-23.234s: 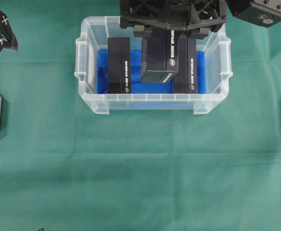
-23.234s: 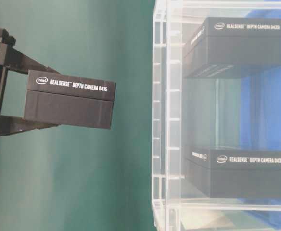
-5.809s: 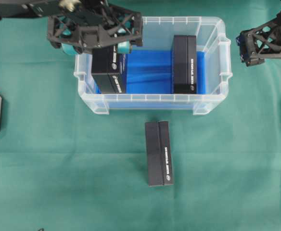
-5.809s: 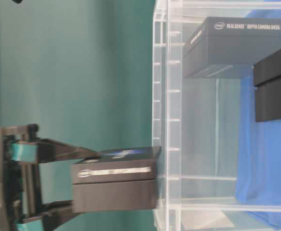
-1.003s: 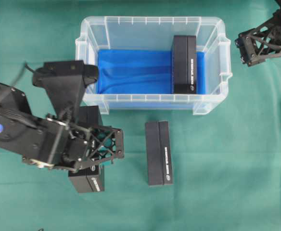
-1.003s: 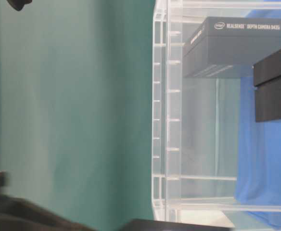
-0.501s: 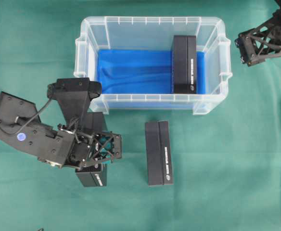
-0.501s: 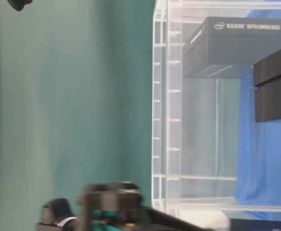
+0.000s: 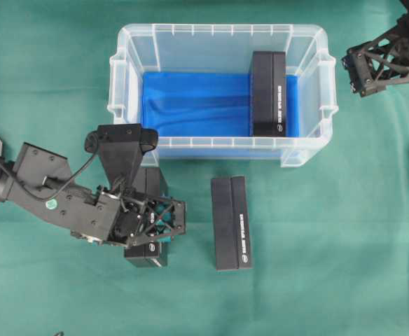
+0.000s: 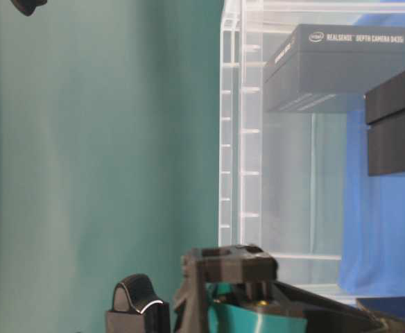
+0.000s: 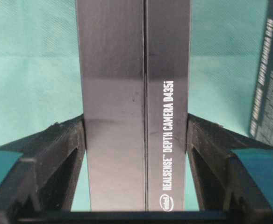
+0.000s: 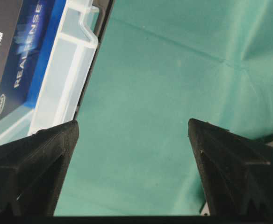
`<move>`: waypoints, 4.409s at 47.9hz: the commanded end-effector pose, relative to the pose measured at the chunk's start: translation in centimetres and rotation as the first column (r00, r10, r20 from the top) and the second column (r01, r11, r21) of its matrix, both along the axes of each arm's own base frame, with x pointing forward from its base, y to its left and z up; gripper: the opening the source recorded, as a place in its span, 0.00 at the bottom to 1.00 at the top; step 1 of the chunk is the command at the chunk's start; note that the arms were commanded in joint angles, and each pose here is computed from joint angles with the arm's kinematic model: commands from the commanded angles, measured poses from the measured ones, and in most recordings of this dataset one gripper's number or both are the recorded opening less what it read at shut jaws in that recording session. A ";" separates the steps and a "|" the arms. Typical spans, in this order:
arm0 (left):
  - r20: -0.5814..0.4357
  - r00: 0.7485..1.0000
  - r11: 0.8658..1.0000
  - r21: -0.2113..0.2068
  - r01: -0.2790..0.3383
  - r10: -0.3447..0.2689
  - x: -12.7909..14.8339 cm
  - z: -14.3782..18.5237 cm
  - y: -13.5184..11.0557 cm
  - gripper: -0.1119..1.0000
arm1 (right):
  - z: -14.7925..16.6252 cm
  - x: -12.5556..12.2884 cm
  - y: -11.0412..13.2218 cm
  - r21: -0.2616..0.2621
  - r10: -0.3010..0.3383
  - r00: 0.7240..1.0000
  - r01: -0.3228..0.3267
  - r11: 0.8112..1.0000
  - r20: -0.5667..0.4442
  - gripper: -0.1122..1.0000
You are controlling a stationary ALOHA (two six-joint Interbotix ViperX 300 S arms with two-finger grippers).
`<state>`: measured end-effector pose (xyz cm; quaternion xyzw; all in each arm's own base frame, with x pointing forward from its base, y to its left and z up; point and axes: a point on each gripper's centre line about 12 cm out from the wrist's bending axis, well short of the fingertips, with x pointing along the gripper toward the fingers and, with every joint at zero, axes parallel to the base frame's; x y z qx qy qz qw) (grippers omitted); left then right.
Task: Take out the box from the case.
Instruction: 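Lower the box onto the cloth left of the first box, open gripper, then withdraw the left gripper to the left side, then move the right gripper over the right black box in the bin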
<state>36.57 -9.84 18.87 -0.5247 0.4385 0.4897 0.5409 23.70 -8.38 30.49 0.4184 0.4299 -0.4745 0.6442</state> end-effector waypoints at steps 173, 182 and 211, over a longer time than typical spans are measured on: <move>0.075 0.996 0.999 0.031 0.040 -0.042 -15.2 15.8 16.5 0.97 | 0.3 -0.5 0.6 0.070 -0.119 0.993 0.118 0.991 0.017 0.93; 0.073 0.996 0.998 0.034 0.048 -0.051 -15.3 15.8 16.6 0.97 | 0.3 -0.5 0.6 0.070 -0.123 0.992 0.122 0.990 0.020 0.93; 0.046 0.997 0.998 0.022 0.054 -0.055 -14.6 15.7 16.7 0.97 | 1.0 1.4 0.4 0.106 -0.171 0.983 0.164 0.981 0.060 0.93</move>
